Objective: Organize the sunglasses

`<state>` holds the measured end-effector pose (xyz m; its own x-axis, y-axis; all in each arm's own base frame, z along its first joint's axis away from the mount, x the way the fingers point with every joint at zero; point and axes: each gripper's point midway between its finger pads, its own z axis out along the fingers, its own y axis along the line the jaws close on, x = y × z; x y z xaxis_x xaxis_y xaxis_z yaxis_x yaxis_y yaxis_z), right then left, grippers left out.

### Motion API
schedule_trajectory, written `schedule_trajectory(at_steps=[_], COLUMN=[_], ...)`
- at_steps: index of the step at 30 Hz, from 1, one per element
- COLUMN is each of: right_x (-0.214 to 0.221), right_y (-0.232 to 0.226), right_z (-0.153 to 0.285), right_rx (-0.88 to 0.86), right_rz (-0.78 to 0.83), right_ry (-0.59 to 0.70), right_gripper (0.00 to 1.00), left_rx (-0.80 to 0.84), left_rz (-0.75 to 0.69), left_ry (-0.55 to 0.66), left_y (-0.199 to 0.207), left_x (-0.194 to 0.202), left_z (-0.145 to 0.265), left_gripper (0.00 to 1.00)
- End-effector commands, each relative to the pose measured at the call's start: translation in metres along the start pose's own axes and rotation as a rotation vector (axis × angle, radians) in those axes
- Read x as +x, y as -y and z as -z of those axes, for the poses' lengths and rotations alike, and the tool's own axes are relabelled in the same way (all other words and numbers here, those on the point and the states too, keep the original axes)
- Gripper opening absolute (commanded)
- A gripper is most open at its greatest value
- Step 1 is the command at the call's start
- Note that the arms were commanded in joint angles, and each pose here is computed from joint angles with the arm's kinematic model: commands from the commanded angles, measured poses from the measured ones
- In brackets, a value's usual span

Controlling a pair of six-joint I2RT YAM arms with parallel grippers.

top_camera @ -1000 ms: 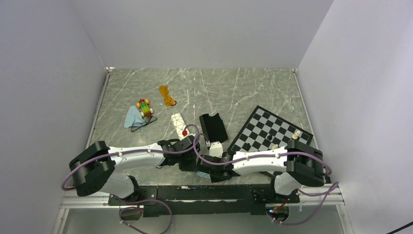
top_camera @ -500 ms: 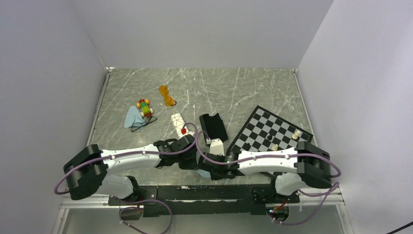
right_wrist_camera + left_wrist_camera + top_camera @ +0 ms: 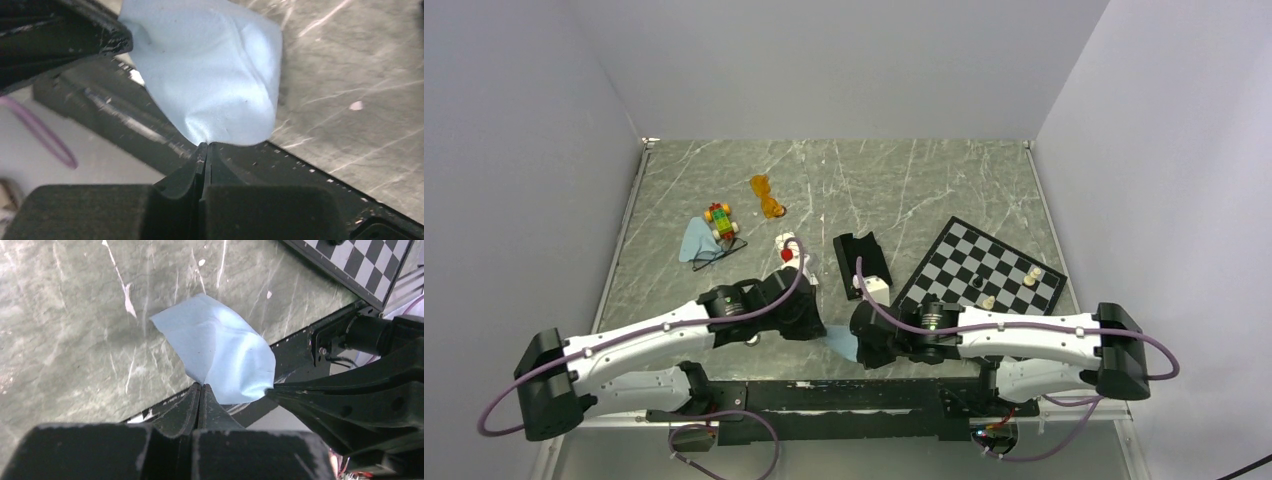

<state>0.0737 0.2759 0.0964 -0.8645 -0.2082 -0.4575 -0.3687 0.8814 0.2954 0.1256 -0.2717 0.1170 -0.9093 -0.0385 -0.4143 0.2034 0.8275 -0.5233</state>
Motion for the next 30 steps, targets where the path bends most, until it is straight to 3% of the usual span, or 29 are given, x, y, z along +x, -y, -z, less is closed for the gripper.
schedule_trajectory(at_steps=[1,8,17,22,30], right_x=[0.004,0.021,0.020,0.001,-0.037], right_y=[-0.042,-0.073,-0.044,-0.009,0.042], right_z=[0.030,0.052,0.037,0.020,-0.013], right_rx=[-0.253,-0.426,-0.410,-0.359,-0.230], right_rz=[0.016,0.027,-0.116,-0.204,-0.256], right_ry=[-0.055,-0.182,-0.199,-0.165,-0.092], right_gripper=[0.00,0.00,0.00,0.00,0.00], left_rx=[-0.009,0.033,0.003,-0.114,-0.113], left_rz=[-0.015,-0.006,-0.020,-0.047,0.001], left_ry=[-0.028,-0.105,-0.116,-0.055,-0.046], left_y=[-0.003,0.009,0.012,0.003,0.002], left_x=[0.008,0.030,0.030,0.006,-0.036], left_z=[0.027,0.049,0.047,0.022,-0.045], left_gripper=[0.00,0.00,0.00,0.00,0.00])
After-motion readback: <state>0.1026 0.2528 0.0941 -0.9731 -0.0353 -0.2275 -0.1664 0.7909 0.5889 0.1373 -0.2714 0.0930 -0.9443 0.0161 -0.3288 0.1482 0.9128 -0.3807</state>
